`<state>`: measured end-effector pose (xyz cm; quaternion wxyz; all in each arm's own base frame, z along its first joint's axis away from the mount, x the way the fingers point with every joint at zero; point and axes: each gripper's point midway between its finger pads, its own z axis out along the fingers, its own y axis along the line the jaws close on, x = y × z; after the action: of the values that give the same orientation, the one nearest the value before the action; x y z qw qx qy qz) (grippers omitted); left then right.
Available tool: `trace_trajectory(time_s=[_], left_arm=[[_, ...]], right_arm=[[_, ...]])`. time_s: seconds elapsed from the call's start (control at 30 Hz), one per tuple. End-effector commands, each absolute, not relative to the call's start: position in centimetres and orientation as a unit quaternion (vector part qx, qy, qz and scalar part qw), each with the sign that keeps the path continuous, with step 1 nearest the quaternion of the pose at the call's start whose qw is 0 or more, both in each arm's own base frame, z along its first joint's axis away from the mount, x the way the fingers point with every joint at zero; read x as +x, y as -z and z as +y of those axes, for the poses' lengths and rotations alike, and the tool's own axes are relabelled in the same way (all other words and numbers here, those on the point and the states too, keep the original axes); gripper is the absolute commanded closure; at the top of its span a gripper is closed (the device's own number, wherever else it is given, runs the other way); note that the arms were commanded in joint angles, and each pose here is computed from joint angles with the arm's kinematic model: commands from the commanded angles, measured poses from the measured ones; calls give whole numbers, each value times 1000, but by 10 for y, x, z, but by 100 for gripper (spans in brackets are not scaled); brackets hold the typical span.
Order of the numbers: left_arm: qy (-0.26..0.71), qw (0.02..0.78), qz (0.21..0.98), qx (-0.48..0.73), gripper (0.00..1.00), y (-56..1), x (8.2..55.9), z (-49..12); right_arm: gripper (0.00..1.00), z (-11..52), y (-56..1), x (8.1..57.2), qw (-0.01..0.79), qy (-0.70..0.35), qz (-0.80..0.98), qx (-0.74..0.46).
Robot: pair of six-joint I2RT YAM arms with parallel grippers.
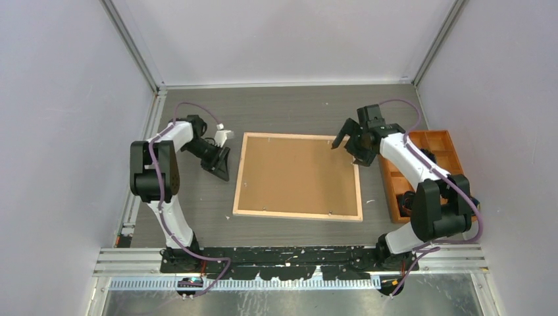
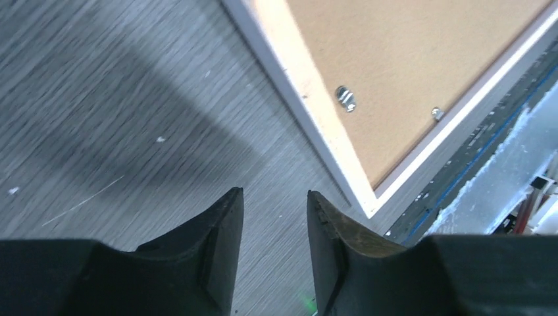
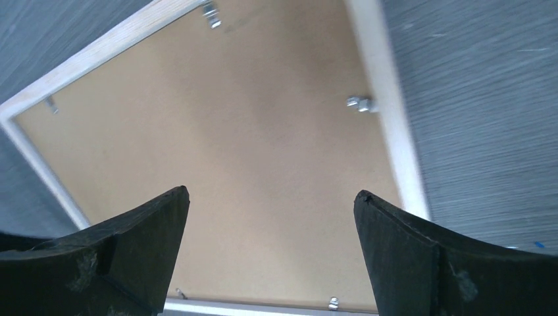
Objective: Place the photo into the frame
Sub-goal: Install the photo frame at the center of the board.
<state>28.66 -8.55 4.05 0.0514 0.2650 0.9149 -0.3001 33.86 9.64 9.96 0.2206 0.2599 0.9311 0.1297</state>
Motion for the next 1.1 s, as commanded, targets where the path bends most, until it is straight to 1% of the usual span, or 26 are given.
trace_trajectory(time_s=[0.0, 0.1, 0.17, 0.23, 0.3, 0.4, 0.73, 0.9, 1.07], left_arm=[[368, 52, 892, 258, 56, -59, 285, -113], [383, 37, 888, 251, 55, -52, 284, -123], [388, 24, 890, 239, 57, -44, 284, -125], [389, 12, 892, 231, 63, -39, 285, -125], [383, 5, 896, 224, 71, -33, 286, -123], [387, 0, 896, 219, 76, -30, 287, -124], [382, -2, 900, 211, 84, -24, 291, -124], [371, -2, 905, 208, 88, -20, 291, -121], [369, -2, 906, 208, 90, -19, 291, -121]], right_arm=[[1, 151, -144, 344, 271, -185, 920, 214], [4, 213, -150, 338, 273, -243, 915, 171], [6, 258, -152, 332, 261, -296, 906, 149], [9, 299, -152, 325, 245, -342, 900, 115], [14, 327, -146, 318, 229, -354, 902, 89], [18, 364, -133, 308, 208, -371, 903, 64], [21, 446, -100, 291, 169, -409, 896, 35], [21, 468, -91, 284, 156, -415, 896, 20], [21, 474, -83, 283, 149, -417, 896, 21]])
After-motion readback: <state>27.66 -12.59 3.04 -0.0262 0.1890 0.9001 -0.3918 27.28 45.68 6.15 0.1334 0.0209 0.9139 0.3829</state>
